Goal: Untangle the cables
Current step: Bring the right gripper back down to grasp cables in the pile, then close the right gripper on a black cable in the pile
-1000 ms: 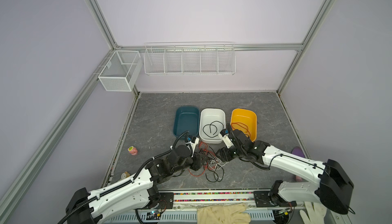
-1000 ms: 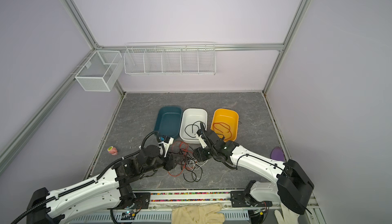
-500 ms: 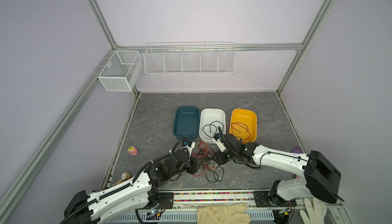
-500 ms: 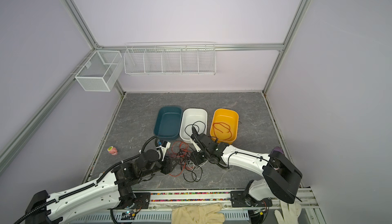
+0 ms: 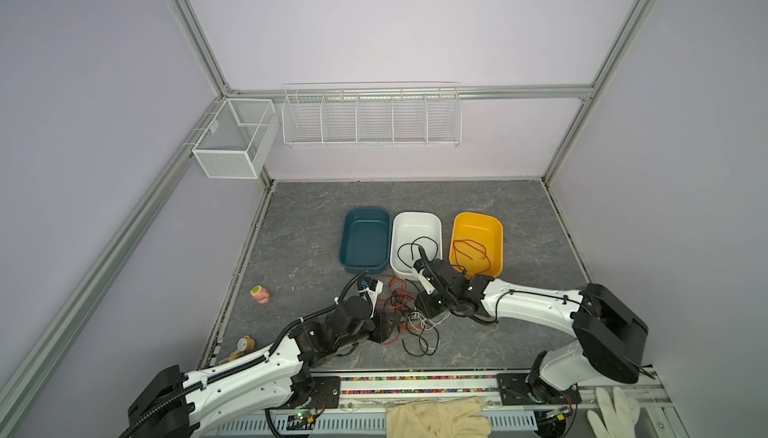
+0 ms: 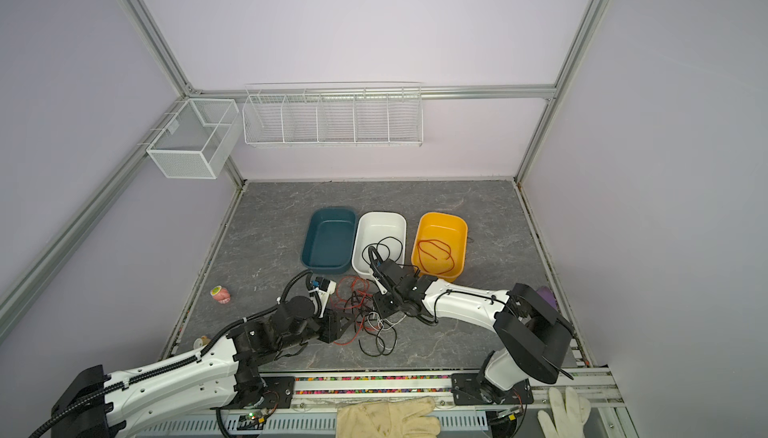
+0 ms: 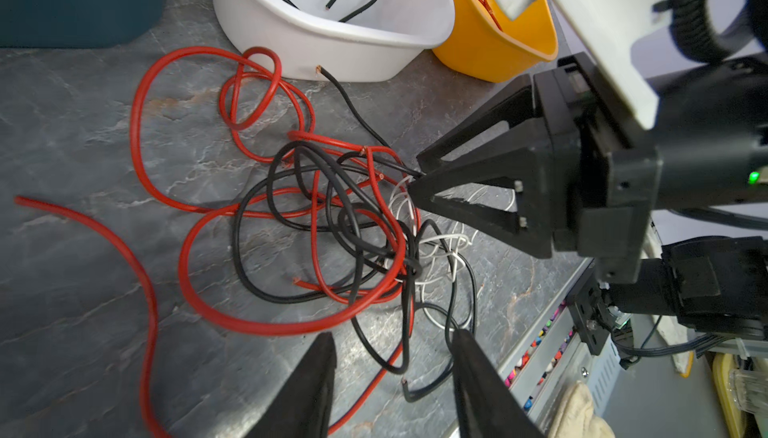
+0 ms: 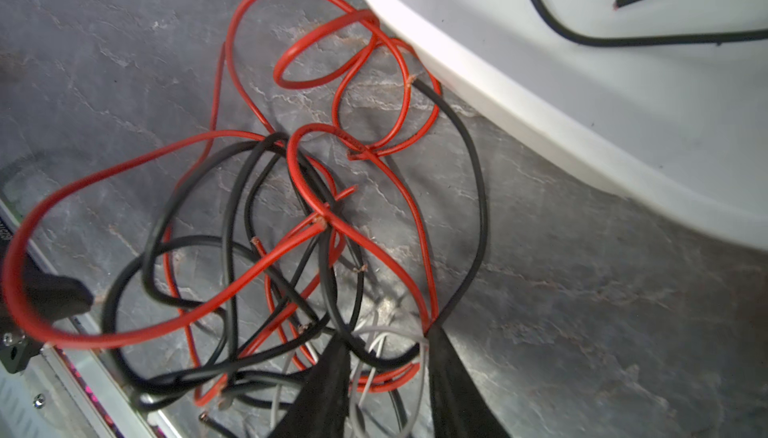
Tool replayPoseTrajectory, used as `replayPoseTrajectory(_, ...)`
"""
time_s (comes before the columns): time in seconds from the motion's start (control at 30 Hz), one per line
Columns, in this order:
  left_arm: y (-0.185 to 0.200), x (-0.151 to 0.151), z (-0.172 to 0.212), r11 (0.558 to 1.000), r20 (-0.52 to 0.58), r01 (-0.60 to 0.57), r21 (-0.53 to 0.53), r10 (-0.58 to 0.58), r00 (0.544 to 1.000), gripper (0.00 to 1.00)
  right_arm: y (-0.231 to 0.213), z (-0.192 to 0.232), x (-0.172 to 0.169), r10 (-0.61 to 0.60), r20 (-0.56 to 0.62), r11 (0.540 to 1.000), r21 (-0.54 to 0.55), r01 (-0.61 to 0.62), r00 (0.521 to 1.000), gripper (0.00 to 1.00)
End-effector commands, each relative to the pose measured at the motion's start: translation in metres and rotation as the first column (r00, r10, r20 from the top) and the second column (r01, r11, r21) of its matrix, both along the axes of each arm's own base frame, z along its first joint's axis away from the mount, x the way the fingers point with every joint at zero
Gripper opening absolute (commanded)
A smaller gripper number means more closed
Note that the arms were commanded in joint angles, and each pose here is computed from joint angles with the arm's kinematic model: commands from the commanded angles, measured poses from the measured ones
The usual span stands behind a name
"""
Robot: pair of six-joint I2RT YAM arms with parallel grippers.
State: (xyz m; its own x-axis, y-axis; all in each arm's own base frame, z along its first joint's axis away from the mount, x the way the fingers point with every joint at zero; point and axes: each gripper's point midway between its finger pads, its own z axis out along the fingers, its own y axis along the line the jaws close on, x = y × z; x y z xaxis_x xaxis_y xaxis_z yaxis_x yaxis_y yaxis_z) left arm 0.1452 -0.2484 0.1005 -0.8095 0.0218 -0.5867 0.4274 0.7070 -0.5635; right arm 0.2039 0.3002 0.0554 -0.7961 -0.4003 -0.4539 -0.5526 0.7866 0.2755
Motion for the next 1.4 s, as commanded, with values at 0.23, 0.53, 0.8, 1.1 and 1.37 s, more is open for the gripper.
replayPoseTrajectory(0.23,-0.011,0.001,-0.005,0.999,-0.031,0.003,-0.050,-0.004,1.000,0.46,0.006,0.023,-0.001,0.018,0.056,0.999,0.037,-0.020,0.998,0.16)
replayPoseTrajectory(0.53,-0.016,0.001,-0.008,0.998,-0.041,0.007,-0.065,-0.010,0.999,0.46,0.001,0.045,-0.013,0.035,0.097,0.997,0.061,-0.041,0.995,0.19)
replayPoseTrajectory(0.8,-0.020,0.000,-0.012,0.998,-0.056,0.018,-0.065,-0.022,0.998,0.46,0.002,0.031,-0.015,0.032,0.073,0.999,0.033,-0.034,0.997,0.33)
replayPoseTrajectory(1.1,-0.016,-0.001,-0.018,0.999,-0.064,0.014,-0.047,-0.017,0.998,0.46,0.009,0.038,-0.003,0.040,0.116,0.999,0.006,-0.041,0.992,0.41)
replayPoseTrajectory(1.37,-0.015,-0.002,-0.020,0.999,-0.069,0.013,-0.043,-0.015,0.998,0.46,0.017,0.021,0.010,0.059,0.129,0.996,-0.067,-0.051,0.990,0.29)
